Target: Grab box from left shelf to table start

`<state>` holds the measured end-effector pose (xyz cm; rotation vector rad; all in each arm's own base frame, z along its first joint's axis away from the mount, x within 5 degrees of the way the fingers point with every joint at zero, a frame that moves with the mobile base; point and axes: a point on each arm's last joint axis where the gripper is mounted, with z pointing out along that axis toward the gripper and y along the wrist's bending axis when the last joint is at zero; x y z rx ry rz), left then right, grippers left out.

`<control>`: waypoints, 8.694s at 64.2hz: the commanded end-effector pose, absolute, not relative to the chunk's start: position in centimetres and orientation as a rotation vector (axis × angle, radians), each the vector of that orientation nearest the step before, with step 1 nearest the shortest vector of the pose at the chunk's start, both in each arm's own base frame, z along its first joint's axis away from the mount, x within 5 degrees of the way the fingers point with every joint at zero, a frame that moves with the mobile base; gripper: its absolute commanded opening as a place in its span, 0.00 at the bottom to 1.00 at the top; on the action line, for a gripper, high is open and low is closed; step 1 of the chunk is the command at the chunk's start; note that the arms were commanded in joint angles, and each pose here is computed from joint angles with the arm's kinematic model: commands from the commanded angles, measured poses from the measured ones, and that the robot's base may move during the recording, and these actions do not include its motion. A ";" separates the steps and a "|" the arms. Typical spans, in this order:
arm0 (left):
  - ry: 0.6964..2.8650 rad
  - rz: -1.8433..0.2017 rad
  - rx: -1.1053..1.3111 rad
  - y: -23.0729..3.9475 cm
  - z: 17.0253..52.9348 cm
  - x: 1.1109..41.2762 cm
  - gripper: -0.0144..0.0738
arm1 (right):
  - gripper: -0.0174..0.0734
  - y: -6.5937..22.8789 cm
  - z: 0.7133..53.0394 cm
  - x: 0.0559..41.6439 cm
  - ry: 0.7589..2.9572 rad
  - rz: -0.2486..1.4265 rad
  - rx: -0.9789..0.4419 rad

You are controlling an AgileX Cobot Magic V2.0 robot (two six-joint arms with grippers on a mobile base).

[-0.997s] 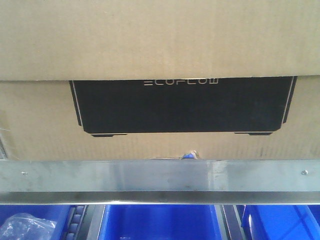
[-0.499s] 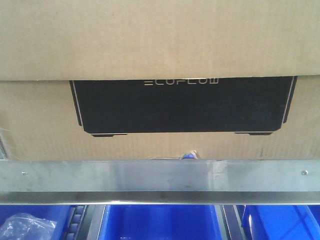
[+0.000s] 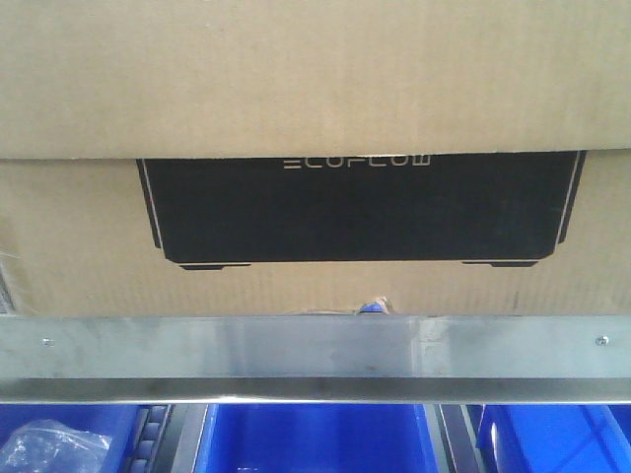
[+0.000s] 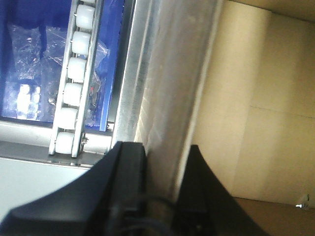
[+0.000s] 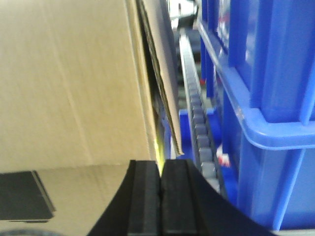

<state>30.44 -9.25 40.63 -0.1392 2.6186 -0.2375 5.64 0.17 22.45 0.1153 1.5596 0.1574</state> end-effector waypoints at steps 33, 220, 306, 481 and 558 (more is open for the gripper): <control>2.491 -0.318 -0.185 -8.9 43.7 28.9 0.05 | 0.25 0.8 29.8 7.2 1.859 0.254 0.155; 2.518 -0.299 -0.184 -8.8 43.5 28.8 0.05 | 0.45 1.8 41.6 26.5 2.362 0.196 0.049; 2.393 -0.247 -0.160 -6.6 46.6 23.4 0.05 | 0.25 1.7 45.6 20.4 2.171 0.215 0.045; 1.687 -0.408 -0.072 -0.9 46.9 5.0 0.05 | 0.25 1.1 45.6 3.9 1.722 0.236 0.024; 1.690 -0.409 -0.072 -0.9 46.9 5.1 0.05 | 0.25 1.1 45.6 3.9 1.722 0.237 0.024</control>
